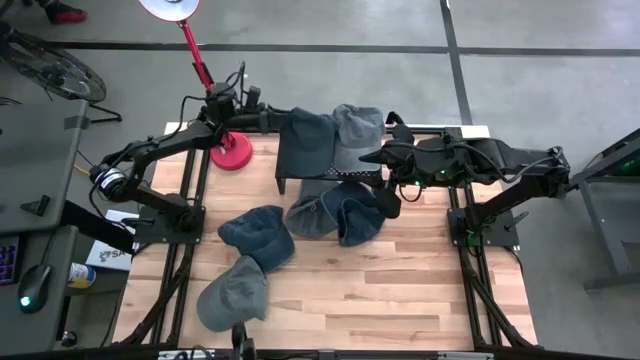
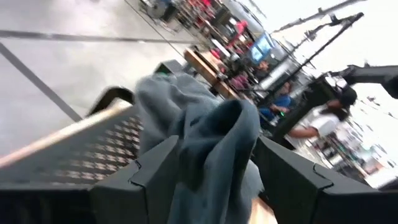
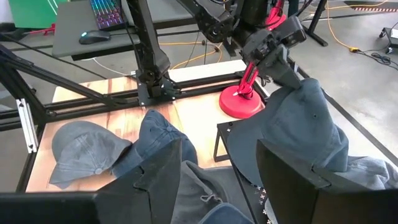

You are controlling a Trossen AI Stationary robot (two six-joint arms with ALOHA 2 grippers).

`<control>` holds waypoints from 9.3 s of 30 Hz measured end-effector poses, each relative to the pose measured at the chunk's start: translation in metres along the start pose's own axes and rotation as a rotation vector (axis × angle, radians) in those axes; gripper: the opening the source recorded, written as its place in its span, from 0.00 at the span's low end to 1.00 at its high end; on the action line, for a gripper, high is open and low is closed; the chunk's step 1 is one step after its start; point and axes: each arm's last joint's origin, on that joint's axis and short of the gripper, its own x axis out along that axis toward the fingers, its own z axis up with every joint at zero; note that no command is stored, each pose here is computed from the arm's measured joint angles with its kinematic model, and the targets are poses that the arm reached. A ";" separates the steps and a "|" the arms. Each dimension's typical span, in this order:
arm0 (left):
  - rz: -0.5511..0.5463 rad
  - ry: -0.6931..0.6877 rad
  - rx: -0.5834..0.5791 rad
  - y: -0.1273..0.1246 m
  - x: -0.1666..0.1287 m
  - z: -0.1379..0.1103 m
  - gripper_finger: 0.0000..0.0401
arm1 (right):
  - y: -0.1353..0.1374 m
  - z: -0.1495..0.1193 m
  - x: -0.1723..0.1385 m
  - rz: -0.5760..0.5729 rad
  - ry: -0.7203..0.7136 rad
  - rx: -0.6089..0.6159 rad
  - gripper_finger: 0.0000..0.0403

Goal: Pick & Place hat
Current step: Put the right blue cap on the shelf, then stack the right blue cap on top of the blue cap on the shelf

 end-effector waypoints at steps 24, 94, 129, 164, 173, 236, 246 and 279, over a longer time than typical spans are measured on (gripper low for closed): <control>-0.129 -0.111 0.187 -0.055 -0.047 0.030 0.52 | -0.002 -0.010 0.000 -0.022 0.102 0.026 0.50; -0.016 -0.003 0.300 -0.103 -0.054 -0.006 0.52 | 0.026 -0.129 0.073 0.054 0.351 0.333 0.50; -0.006 0.190 0.297 -0.174 -0.038 -0.078 0.52 | 0.083 -0.301 0.133 -0.122 0.097 0.111 0.50; 0.016 0.184 0.250 -0.173 -0.038 -0.078 0.52 | 0.103 -0.315 0.179 -0.310 0.203 0.173 0.14; 0.009 0.187 0.248 -0.173 -0.038 -0.078 0.52 | 0.108 -0.293 0.157 -0.170 0.289 0.241 0.01; -0.389 0.291 0.696 -0.329 0.156 -0.070 0.52 | 0.025 -0.043 -0.064 0.761 0.299 -0.003 0.00; -0.451 0.291 0.643 -0.329 0.165 -0.077 0.52 | 0.024 -0.041 -0.062 0.775 0.277 -0.036 0.00; -0.394 0.520 0.575 -0.314 0.167 -0.098 0.50 | 0.017 -0.028 -0.066 0.729 0.158 -0.072 0.00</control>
